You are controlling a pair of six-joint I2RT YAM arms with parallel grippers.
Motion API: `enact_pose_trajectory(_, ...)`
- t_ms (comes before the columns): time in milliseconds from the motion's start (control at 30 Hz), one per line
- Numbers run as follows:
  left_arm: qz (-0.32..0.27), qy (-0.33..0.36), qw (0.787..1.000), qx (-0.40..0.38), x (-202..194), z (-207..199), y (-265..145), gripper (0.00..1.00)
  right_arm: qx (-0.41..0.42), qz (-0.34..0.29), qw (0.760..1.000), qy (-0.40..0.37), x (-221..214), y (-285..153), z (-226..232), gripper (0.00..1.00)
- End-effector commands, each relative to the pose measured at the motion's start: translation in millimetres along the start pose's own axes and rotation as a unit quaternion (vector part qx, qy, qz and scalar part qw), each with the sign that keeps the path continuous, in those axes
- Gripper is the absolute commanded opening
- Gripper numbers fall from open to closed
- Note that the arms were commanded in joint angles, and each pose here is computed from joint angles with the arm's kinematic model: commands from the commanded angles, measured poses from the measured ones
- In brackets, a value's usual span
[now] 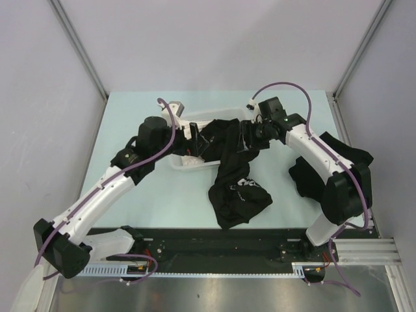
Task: Fold and stack the t-shirts
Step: Move the tshirt to the center of the board
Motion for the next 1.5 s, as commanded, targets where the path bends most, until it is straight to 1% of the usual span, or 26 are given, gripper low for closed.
enact_pose_trajectory(0,-0.018,0.003,1.000,-0.001,2,-1,-12,0.99,-0.018,-0.020,1.000,-0.013,14,15,-10,0.62)
enact_pose_trajectory(133,-0.019,0.000,1.000,0.003,0,1,-16,1.00,-0.018,-0.010,1.000,-0.010,11,23,-14,0.61)
enact_pose_trajectory(167,-0.018,-0.002,1.000,0.005,-2,2,-16,1.00,-0.006,-0.008,1.000,-0.007,11,25,-11,0.60)
enact_pose_trajectory(233,-0.019,-0.004,1.000,0.005,-1,2,-16,0.99,0.006,-0.004,1.000,-0.003,10,30,-8,0.53)
enact_pose_trajectory(267,-0.019,-0.005,1.000,0.005,-2,3,-16,0.99,0.011,-0.007,1.000,-0.002,12,31,-6,0.48)
enact_pose_trajectory(333,-0.020,-0.006,1.000,0.005,-1,2,-17,0.99,0.027,0.001,1.000,0.002,9,36,-1,0.27)
enact_pose_trajectory(367,-0.019,-0.006,1.000,0.005,-2,2,-17,0.99,0.035,0.001,0.999,-0.001,9,38,2,0.16)
enact_pose_trajectory(400,-0.020,-0.006,1.000,0.006,-1,2,-17,1.00,0.044,0.004,0.999,-0.001,8,38,6,0.00)
enact_pose_trajectory(500,-0.019,-0.005,1.000,0.006,-2,3,-16,1.00,0.069,0.007,0.998,-0.004,6,38,20,0.00)
enact_pose_trajectory(667,-0.018,-0.005,1.000,0.005,-2,3,-13,0.99,0.111,-0.008,0.994,-0.017,11,26,47,0.00)
enact_pose_trajectory(733,-0.017,-0.005,1.000,0.005,-2,3,-11,0.99,0.149,-0.008,0.989,-0.015,11,18,62,0.00)
enact_pose_trajectory(833,-0.019,-0.004,1.000,0.005,0,3,-9,0.99,0.207,0.001,0.978,-0.013,8,11,91,0.00)
enact_pose_trajectory(900,-0.021,0.000,1.000,0.007,2,2,-9,1.00,0.237,0.016,0.971,-0.027,-1,8,113,0.00)
enact_pose_trajectory(1033,-0.035,0.009,0.999,0.020,10,5,-13,0.99,0.256,0.039,0.964,-0.062,-20,8,145,0.00)
enact_pose_trajectory(1067,-0.056,0.010,0.998,0.038,17,9,-17,0.99,0.258,0.049,0.963,-0.064,-26,9,148,0.00)
enact_pose_trajectory(1267,-0.121,0.015,0.988,0.091,35,24,-40,0.99,0.291,0.072,0.951,-0.074,-35,9,165,0.00)
enact_pose_trajectory(1400,-0.141,0.015,0.983,0.118,38,33,-52,0.99,0.314,0.112,0.941,-0.061,-45,17,168,0.00)
enact_pose_trajectory(1467,-0.143,0.015,0.982,0.124,36,36,-54,1.00,0.326,0.132,0.934,-0.057,-50,22,172,0.00)
Point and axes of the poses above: each gripper's point midway between its finger pads, its own y axis out along the fingers, its own z axis along the line the jaws close on, x = y × z, the point moved 3 cm from there along -y, back along the fingers, and after that the axes turned 7 degrees about -y, right-handed, at the moved point
